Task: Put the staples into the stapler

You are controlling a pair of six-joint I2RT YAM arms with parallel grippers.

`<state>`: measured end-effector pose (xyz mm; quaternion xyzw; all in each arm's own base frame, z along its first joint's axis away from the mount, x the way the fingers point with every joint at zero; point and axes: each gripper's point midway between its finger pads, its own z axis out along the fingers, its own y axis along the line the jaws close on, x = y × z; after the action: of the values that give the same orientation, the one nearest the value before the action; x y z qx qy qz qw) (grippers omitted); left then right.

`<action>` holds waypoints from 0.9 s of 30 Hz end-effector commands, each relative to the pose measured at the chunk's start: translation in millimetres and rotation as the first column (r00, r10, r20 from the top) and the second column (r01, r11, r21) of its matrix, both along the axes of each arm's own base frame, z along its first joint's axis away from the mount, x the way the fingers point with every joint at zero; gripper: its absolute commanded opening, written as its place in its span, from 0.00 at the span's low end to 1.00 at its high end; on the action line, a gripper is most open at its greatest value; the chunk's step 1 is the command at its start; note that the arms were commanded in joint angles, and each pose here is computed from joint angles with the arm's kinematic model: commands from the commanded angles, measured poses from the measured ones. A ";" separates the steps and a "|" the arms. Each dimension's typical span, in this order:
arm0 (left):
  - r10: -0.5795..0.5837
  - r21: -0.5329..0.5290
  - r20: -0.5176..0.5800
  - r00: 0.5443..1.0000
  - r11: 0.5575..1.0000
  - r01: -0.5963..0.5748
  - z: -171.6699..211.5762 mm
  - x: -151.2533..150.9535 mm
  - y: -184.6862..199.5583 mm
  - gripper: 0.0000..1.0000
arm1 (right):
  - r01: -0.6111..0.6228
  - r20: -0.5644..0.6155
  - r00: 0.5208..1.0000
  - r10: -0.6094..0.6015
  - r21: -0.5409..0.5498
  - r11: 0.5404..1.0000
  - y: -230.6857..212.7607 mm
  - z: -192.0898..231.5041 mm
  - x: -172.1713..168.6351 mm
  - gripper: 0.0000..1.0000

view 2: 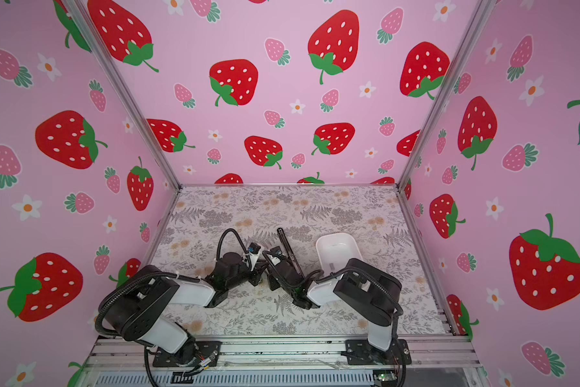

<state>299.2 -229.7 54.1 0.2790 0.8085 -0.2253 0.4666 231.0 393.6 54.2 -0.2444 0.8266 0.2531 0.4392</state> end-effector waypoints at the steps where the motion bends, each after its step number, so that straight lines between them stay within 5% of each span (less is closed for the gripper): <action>1: -0.039 0.006 0.007 0.999 0.999 0.038 -0.3 -4.2 -5.6 0.20 | 0.008 -0.071 0.997 -0.018 -0.144 0.990 -25.8 -52.4 -10.8 0.25; 27: -0.032 0.013 0.004 0.999 0.999 0.032 -2.3 -1.6 -5.6 0.20 | -0.015 -0.055 0.998 0.010 -0.099 0.995 -25.7 -70.1 -19.7 0.24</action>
<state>299.9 -226.8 49.6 0.2788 0.8132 -0.2153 0.4633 230.6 397.5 48.2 -0.2230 0.7986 0.2941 0.4753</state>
